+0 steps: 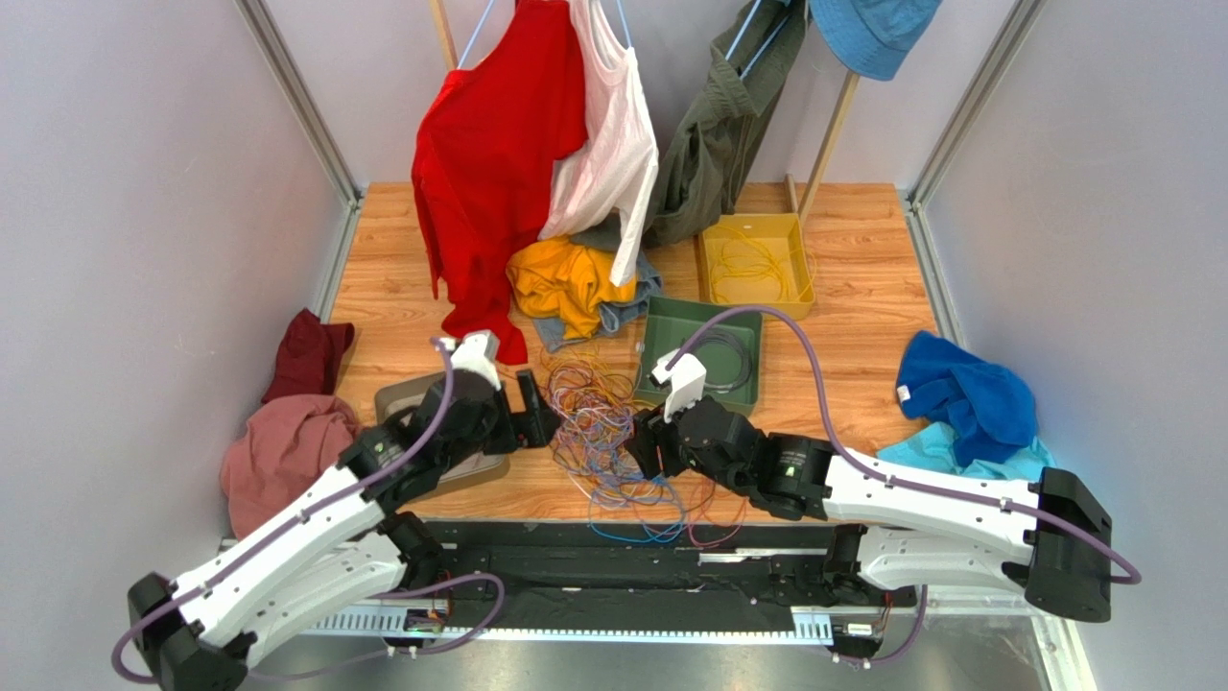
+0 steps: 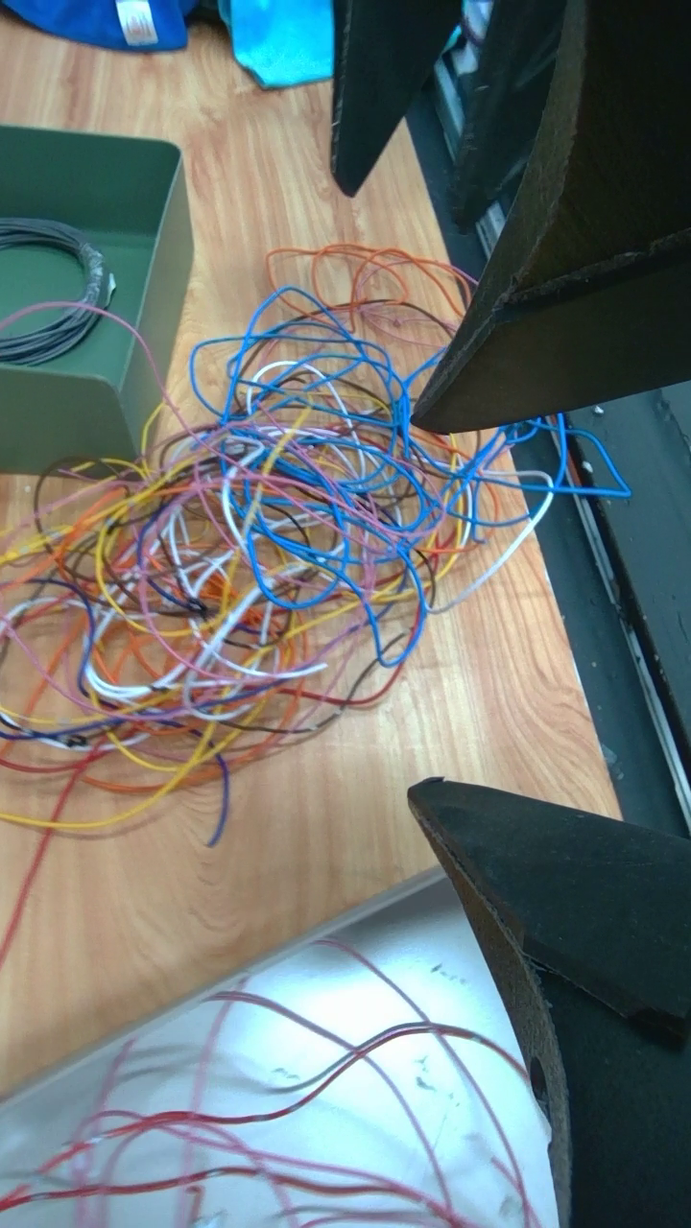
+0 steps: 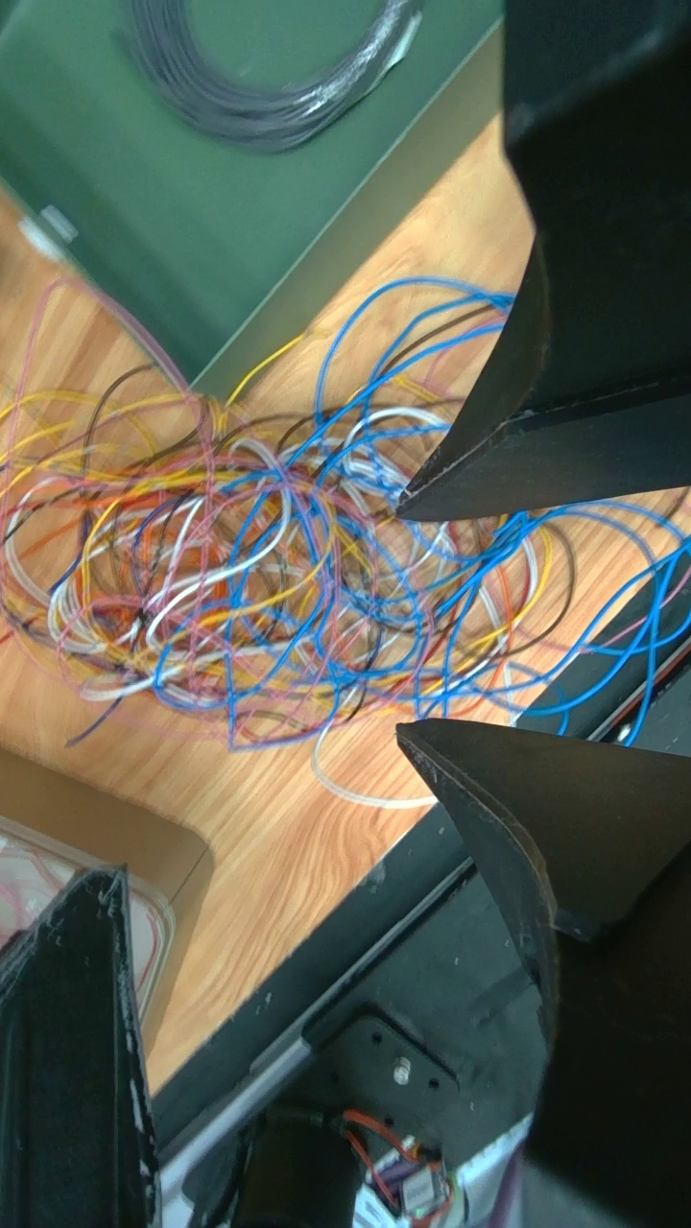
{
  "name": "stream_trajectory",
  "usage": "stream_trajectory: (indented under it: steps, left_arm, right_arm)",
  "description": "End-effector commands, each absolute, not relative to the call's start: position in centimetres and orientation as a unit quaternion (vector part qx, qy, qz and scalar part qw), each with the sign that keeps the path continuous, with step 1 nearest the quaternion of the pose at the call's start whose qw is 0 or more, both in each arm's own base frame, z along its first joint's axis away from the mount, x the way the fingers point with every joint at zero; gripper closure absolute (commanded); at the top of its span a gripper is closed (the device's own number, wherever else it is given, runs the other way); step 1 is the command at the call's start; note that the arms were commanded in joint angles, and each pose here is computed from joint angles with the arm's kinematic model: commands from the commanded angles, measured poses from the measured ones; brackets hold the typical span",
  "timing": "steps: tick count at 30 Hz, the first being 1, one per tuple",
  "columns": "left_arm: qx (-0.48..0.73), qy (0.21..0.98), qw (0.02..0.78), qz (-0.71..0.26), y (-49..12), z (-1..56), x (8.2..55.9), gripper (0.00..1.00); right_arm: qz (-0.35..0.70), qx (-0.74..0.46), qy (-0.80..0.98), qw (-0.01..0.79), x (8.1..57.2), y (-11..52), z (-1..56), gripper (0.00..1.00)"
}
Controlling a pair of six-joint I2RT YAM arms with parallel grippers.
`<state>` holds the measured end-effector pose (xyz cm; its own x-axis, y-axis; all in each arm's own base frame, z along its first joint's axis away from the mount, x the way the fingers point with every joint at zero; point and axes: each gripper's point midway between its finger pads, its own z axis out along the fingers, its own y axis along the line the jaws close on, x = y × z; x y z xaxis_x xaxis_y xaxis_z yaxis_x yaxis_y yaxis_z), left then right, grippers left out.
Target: Untangle the cables
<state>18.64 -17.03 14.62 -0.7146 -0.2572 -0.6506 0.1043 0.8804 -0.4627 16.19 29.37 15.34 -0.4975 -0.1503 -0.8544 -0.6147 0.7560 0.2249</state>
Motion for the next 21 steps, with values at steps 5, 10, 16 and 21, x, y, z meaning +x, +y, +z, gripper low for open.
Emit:
stream_trajectory:
  steps: [5, 10, 16, 21]
  left_arm:
    - [-0.071, 0.863, 0.398, -0.304, -16.7, 14.7, 17.4, 0.01]
    - [-0.063, 0.871, 0.382, -0.303, -17.0, 13.7, 16.9, 0.01]
    - [-0.069, 0.870, 0.380, -0.305, -16.8, 13.0, 16.6, 0.01]
    - [-0.072, 0.873, 0.373, -0.305, -16.8, 12.4, 16.5, 0.01]
  right_arm:
    - [0.256, -0.220, 0.851, 0.402, 14.5, 27.9, 10.2, 0.44]
    - [0.253, -0.287, 0.835, 0.395, 12.2, 29.6, 9.4, 0.42]
    - [0.255, -0.307, 0.829, 0.392, 10.9, 30.4, 8.3, 0.40]
    - [0.258, -0.331, 0.829, 0.369, 10.0, 31.3, 6.7, 0.43]
